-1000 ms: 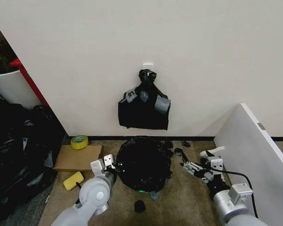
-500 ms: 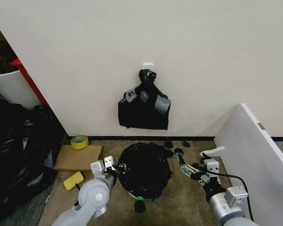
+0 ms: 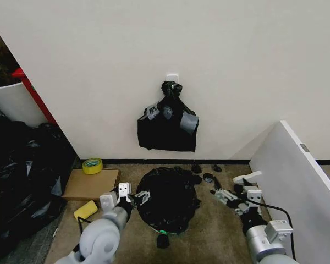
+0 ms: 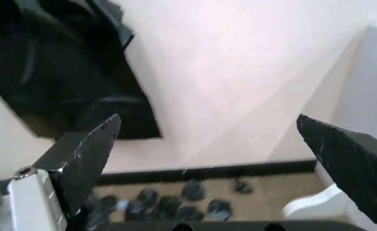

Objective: Place the garbage bag over the trash bin.

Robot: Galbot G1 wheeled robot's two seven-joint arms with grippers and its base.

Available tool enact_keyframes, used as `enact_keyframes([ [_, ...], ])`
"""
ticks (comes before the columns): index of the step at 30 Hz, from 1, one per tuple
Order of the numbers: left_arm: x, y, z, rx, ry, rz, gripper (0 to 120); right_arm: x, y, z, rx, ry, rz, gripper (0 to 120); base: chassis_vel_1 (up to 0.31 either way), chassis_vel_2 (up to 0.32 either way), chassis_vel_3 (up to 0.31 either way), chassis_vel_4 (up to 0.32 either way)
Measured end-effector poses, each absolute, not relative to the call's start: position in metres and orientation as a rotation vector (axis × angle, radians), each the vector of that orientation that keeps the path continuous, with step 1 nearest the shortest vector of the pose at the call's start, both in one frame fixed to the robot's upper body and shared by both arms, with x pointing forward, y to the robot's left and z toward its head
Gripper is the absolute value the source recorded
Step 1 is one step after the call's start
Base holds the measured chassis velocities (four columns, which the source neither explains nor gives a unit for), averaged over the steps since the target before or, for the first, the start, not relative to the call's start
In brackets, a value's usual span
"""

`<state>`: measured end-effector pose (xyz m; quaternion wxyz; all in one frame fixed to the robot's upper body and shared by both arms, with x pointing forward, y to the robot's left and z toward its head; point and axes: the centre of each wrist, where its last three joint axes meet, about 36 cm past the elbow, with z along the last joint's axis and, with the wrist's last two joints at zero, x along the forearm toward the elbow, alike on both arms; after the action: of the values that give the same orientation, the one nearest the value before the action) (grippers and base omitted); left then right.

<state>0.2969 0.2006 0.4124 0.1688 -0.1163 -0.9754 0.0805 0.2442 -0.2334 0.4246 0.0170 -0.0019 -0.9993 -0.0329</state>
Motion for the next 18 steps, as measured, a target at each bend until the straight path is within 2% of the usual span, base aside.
enact_keyframes([
  [4, 0.278, 0.200, 0.395, -0.357, -2.921, 0.193, 100, 0.239, -0.234, 0.410, -0.014, -3.173, -0.076, 100, 0.000, 0.000, 0.000, 0.000],
  [8, 0.252, 0.195, 0.382, -0.354, -3.105, 0.063, 100, 0.230, -0.238, 0.391, -0.042, -3.296, 0.012, 100, 0.000, 0.000, 0.000, 0.000],
  [18, 0.212, 0.187, 0.398, -0.283, -3.386, 0.012, 100, 0.203, -0.233, 0.389, -0.067, -3.395, 0.016, 100, 0.000, 0.000, 0.000, 0.000],
])
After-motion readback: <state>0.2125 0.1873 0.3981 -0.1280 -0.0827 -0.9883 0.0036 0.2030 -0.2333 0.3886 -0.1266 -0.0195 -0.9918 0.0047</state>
